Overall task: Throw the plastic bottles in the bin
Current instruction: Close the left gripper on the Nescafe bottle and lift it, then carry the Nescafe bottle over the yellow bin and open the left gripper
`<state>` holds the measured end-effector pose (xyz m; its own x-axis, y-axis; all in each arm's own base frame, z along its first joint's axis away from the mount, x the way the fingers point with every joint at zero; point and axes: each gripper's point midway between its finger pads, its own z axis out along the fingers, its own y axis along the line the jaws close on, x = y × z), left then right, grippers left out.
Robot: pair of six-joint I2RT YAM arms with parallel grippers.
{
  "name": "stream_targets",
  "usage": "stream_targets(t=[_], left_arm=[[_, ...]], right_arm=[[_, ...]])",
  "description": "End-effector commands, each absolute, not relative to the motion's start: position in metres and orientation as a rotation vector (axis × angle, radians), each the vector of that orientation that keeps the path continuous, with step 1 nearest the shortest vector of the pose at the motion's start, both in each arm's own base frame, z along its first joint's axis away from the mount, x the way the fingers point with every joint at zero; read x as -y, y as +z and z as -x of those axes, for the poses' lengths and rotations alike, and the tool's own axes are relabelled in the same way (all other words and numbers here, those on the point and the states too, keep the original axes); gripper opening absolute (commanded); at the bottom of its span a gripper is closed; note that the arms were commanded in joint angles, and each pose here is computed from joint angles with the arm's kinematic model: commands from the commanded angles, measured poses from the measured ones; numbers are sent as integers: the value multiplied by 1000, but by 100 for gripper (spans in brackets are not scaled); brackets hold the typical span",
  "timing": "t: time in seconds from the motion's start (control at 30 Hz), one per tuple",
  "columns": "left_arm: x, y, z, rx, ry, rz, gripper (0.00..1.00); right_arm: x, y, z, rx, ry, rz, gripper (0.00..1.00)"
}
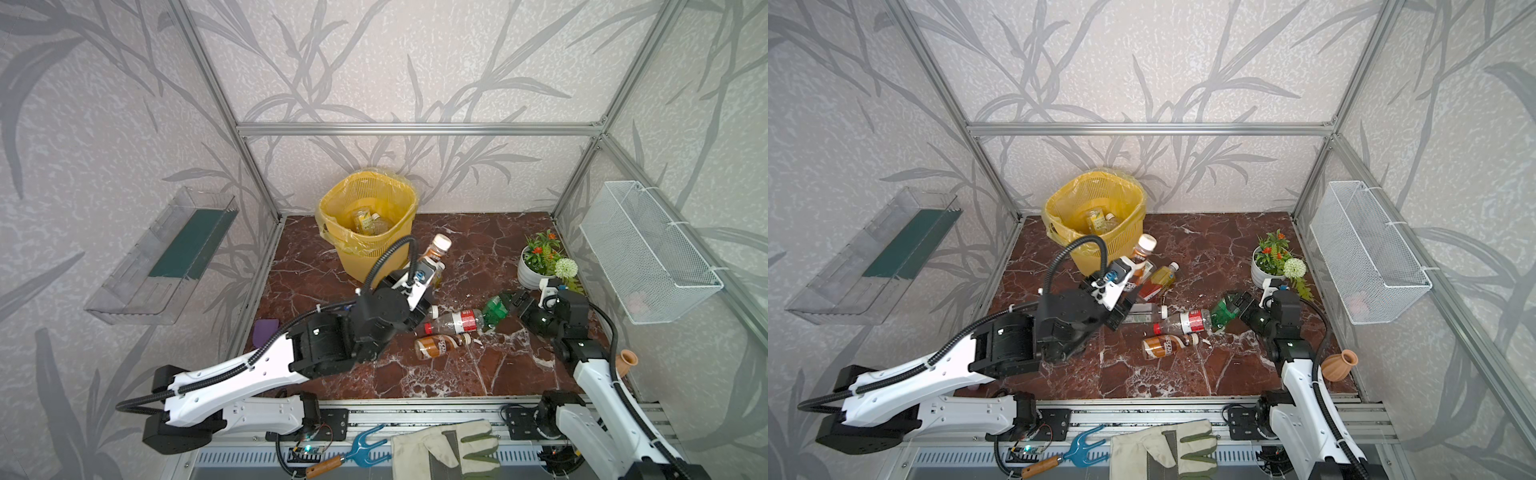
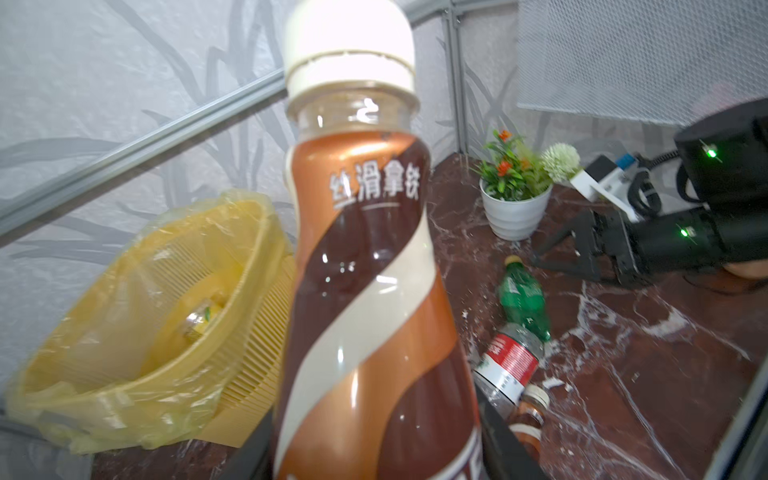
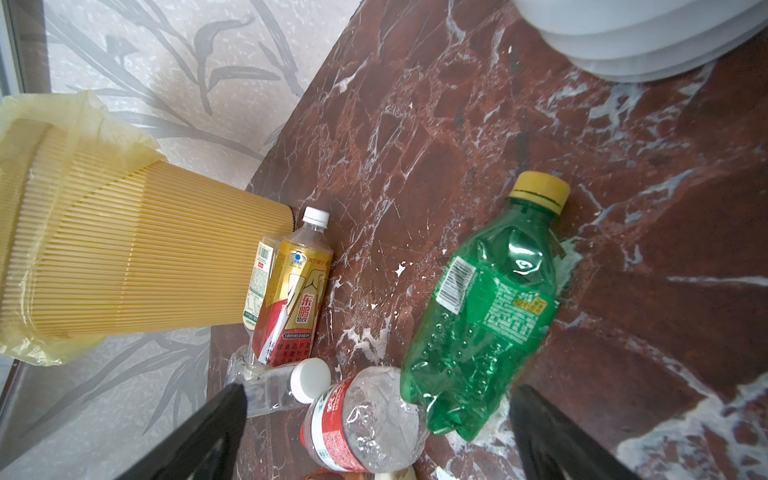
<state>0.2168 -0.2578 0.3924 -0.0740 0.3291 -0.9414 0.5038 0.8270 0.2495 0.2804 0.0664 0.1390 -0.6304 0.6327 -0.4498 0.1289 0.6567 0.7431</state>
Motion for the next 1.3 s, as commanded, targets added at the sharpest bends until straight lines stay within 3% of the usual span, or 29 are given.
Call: stream_targets(t=[0.0, 0.27, 0.5, 0.57, 0.6, 0.63, 0.73, 0.97, 1.27], left_arm=[[223, 430, -239, -1592, -82, -488, 53], [196, 486, -258, -1435, -57, -404, 54], [143, 440, -386, -1805, -93, -196, 58], [135, 421, -414, -1940, -153, -173, 72], [136, 414, -421, -1993, -146, -186, 91], [140, 410, -423, -2034, -139, -224, 99], [149, 416, -413, -2051, -212, -255, 99], [151, 449, -377, -1831, -325, -252, 99], [147, 473, -289, -1562, -345, -339, 99]], right_arm=[[-73, 151, -286, -2113, 904, -541, 99], [-70, 149, -285, -2114, 875, -556, 98], [-72, 160, -286, -2090, 892, -540, 98], [-72, 164, -284, -2089, 889, -527, 98], [-72, 166, -283, -2085, 886, -522, 98], [-72, 166, -282, -2085, 881, -523, 98], [-69, 166, -280, -2090, 862, -526, 98], [-64, 162, -277, -2134, 797, -526, 98], [-56, 150, -272, -2179, 732, -569, 98]])
